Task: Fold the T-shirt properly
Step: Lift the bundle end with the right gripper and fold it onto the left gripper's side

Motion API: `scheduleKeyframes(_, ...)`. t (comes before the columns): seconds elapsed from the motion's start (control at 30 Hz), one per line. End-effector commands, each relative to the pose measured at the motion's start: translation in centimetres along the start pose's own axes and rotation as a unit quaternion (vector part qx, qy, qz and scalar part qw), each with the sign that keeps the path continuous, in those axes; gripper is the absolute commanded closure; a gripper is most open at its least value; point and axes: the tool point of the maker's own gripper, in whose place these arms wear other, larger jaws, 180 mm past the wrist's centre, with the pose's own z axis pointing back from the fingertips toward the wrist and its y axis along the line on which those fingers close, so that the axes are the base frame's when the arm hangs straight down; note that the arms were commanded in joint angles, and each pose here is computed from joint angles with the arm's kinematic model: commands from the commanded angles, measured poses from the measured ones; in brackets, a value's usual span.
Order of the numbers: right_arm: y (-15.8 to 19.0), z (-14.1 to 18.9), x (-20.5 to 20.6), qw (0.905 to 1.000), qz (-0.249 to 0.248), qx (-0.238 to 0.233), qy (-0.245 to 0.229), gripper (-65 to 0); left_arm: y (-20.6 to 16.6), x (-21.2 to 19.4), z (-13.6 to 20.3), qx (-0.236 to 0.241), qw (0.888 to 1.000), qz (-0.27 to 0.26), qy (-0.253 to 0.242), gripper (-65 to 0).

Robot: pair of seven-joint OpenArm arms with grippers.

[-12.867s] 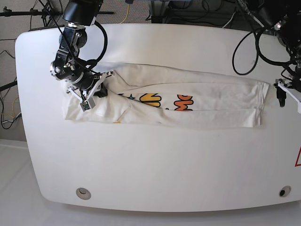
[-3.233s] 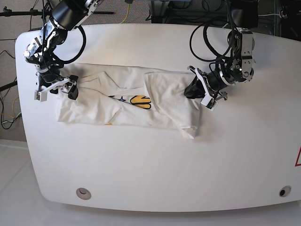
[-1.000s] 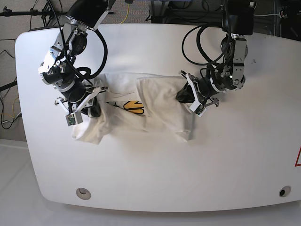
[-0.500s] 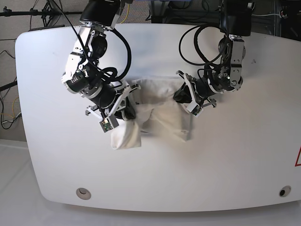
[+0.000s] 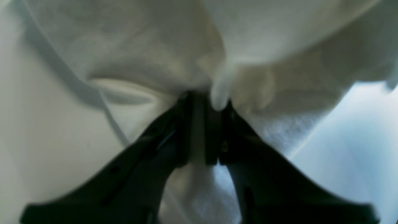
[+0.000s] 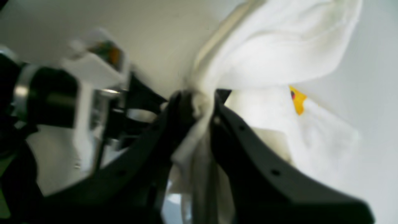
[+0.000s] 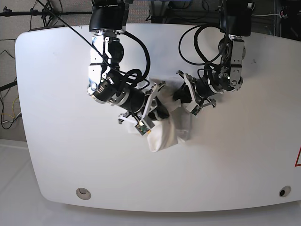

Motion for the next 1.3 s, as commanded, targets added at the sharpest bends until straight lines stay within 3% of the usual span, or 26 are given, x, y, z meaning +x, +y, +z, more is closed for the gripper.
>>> scheduleKeyframes(0.0,1.2,-0.8,1.9,0.999,0.008,0.025,-0.035,0.0,0.3,-1.5,0.1,0.007,0.999,-0.011,0.038,-6.7)
scheduleKeyframes(0.43,2.6,-4.5,0.1,0.9975,-0.03,0.062,-0.019,0.0,0.9,-1.4,0.5,0.014,0.999,-0.012,0.036,-6.7)
scheduleKeyframes(0.73,1.8,-5.4,-1.4,0.9969,-0.047,0.063,-0.005,-1.1,4.0,-1.5,2.4,0.055,0.998,0.017,0.024,-6.7)
scheduleKeyframes(0.87,1.6,-5.8,-2.2,0.9964,-0.055,0.065,0.007,-10.8,4.1,-1.5,2.4,0.056,0.998,0.016,0.024,-6.7)
scheduleKeyframes(1.0,0.8,-5.8,-2.8,0.9958,-0.072,0.057,0.005,-28.8,4.2,-1.4,2.4,0.057,0.998,0.016,0.023,-6.7)
scheduleKeyframes(1.13,0.5,-5.7,-2.8,0.9955,-0.079,0.052,-0.001,-42.1,4.2,-1.3,2.4,0.058,0.998,0.017,0.021,-6.7)
scheduleKeyframes(1.27,-0.1,-5.5,-3.0,0.996,-0.076,0.047,-0.003,-45.9,4.9,-1.2,2.9,0.068,0.997,0.028,0.014,-6.7)
